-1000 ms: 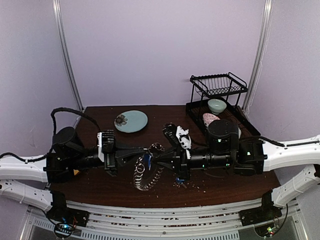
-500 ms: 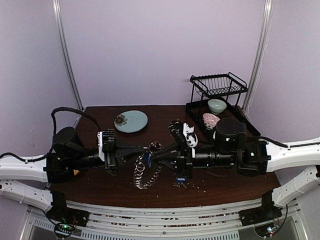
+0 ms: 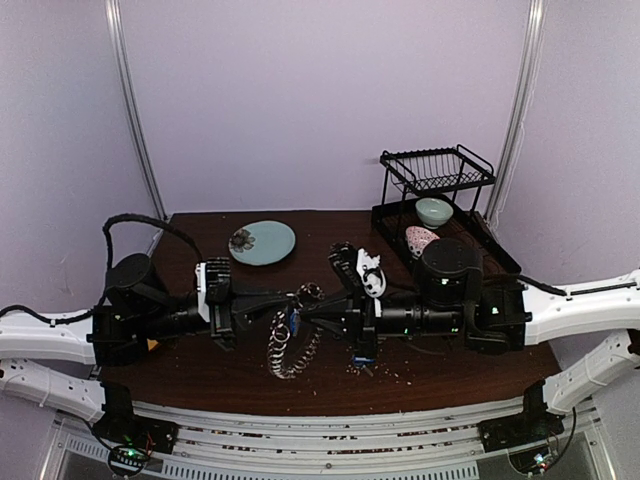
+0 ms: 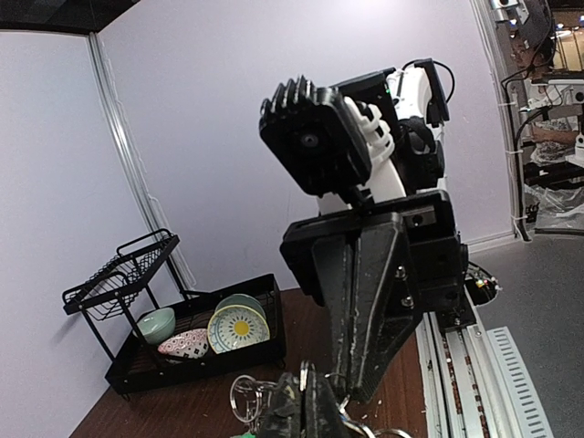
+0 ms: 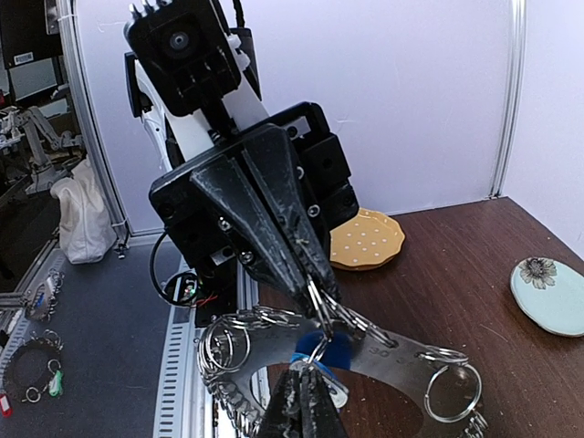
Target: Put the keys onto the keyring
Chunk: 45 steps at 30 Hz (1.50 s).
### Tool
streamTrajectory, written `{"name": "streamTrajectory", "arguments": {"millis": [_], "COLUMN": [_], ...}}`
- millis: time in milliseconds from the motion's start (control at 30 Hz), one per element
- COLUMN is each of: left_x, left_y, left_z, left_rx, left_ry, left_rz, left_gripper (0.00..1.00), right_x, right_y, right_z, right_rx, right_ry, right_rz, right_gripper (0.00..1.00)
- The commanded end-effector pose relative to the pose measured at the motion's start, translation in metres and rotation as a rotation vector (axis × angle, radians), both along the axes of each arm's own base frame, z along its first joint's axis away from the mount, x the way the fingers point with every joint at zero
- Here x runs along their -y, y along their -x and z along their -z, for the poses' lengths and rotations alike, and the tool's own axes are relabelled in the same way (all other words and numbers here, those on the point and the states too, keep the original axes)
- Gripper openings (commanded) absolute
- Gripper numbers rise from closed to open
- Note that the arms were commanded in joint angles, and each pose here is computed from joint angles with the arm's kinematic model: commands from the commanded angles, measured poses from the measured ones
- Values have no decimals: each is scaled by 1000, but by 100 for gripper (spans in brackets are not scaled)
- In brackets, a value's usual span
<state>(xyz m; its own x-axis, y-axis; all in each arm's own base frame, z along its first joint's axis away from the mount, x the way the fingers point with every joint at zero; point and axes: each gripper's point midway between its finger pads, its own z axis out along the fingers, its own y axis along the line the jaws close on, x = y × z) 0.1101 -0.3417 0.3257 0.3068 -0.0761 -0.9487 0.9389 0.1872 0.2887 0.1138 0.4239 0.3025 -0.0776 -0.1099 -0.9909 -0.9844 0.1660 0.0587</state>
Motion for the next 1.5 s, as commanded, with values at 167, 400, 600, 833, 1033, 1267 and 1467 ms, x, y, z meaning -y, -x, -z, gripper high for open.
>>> {"name": "streamTrajectory", "arguments": {"millis": [167, 400, 600, 833, 1033, 1267, 1467], "left_x": [-7, -7, -6, -6, -6, -7, -7], "left_y": [6, 7, 4, 4, 5, 5, 5], "left_z": [-27, -25, -22, -22, -23, -24, -23], "left_rx": [56, 62, 60, 62, 62, 63, 66], "left_ry": [91, 87, 74, 76, 78, 79, 78], "left_rz": [14, 15, 7, 4, 8, 6, 4], "left_gripper": [0, 0, 0, 0, 0, 0, 0], "right_x": [-8, -27, -25, 6, 24, 4, -8], "right_y": [-3, 12, 7, -6, -1, -6, -2], "right_z": [-14, 1, -2, -7, -42, -37, -31], "right_rx": [41, 34, 74, 88, 62, 21, 0], "right_ry": [-34, 69, 90, 107, -57, -88, -85], "right_rz": [-3, -120, -78, 21, -22, -31, -77], "right_gripper": [0, 0, 0, 21, 16, 12, 14]}}
